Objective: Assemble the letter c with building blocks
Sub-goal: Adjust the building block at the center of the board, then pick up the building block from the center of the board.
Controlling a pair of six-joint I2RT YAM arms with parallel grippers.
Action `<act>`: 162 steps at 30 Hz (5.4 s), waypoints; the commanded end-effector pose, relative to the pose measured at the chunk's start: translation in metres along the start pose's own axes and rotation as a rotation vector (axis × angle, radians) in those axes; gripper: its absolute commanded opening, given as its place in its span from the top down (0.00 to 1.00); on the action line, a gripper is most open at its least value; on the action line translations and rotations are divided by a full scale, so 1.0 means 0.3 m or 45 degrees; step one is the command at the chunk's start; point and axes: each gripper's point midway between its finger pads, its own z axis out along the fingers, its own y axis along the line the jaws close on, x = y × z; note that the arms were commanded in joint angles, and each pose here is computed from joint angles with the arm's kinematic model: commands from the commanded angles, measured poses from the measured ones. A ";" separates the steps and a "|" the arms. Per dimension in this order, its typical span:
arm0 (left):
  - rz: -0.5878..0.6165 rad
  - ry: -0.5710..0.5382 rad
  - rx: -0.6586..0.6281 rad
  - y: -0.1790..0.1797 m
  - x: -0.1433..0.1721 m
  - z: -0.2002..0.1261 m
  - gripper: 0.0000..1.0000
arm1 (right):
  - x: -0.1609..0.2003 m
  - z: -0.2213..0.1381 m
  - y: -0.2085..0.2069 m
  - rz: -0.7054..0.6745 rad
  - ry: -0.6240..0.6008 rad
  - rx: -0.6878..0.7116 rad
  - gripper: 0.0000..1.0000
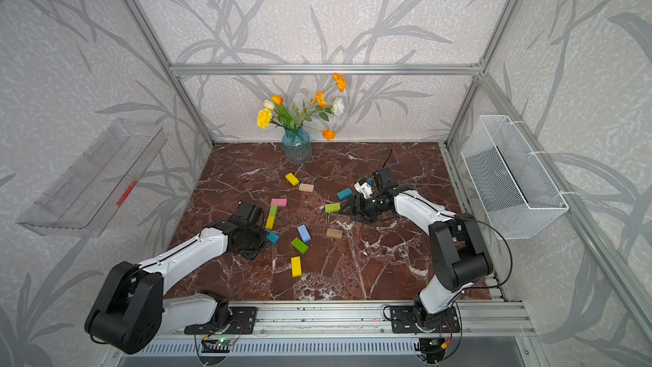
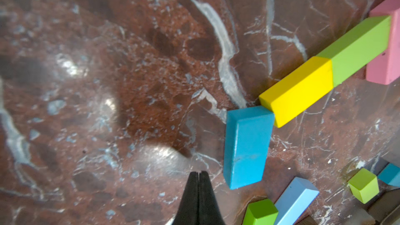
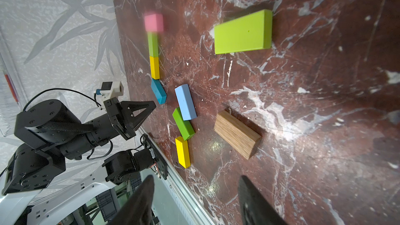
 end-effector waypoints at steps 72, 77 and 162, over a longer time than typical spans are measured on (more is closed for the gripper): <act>0.074 0.141 0.021 -0.099 0.043 0.034 1.00 | 0.019 -0.014 0.004 -0.017 -0.009 -0.015 0.39; 0.128 0.114 -0.064 -0.035 0.036 -0.029 0.99 | 0.025 -0.014 -0.004 -0.016 -0.006 -0.002 0.39; 0.819 0.127 0.186 -0.160 -0.176 -0.197 0.77 | 0.144 0.573 0.111 -0.562 0.216 1.020 0.53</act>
